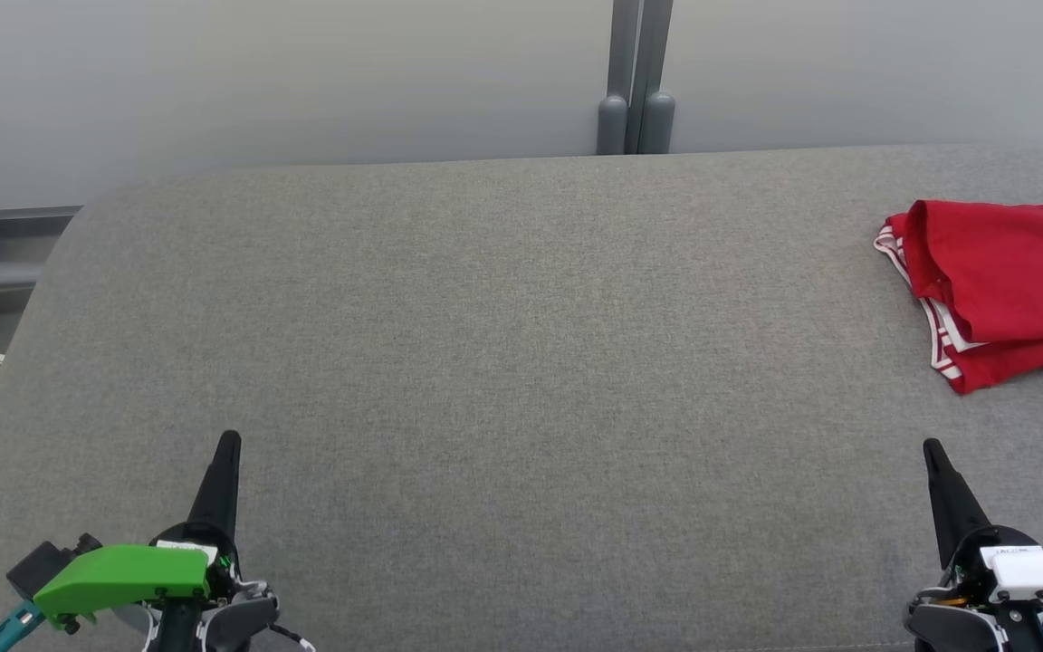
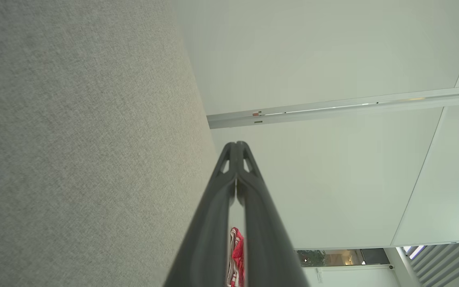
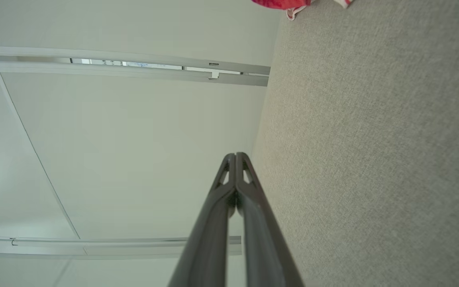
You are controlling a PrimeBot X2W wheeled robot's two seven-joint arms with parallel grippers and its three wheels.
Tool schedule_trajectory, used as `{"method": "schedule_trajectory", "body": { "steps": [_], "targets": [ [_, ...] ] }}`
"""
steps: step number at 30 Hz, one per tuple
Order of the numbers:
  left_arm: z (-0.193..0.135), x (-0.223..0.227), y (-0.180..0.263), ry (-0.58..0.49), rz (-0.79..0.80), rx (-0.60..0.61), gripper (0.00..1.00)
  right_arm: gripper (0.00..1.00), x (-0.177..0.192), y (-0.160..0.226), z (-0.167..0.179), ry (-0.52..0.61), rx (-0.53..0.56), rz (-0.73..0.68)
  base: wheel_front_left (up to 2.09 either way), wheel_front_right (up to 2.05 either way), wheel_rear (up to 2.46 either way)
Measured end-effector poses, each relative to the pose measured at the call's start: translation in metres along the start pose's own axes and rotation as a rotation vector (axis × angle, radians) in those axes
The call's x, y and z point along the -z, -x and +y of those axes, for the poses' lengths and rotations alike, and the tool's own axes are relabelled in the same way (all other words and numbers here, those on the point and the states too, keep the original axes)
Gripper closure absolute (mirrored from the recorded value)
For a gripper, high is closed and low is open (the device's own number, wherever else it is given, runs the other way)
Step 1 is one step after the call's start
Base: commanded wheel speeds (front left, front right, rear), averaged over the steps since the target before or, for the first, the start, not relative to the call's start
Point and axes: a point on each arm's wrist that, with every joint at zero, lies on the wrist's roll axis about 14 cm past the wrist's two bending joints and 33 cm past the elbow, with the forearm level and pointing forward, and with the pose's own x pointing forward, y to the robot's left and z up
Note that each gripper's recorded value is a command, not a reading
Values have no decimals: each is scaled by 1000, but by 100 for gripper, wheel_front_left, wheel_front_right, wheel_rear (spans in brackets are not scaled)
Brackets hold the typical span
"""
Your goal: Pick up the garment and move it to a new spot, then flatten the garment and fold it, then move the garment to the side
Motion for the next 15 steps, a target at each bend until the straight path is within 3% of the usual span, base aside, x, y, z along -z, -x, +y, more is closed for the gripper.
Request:
{"method": "schedule_trajectory", "body": {
  "steps": [15],
  "targets": [
    [-10, 1, -3, 99, 13, 39, 100, 100, -6, 2, 7, -96, -28, -12, 0, 0, 0]
  ]
}}
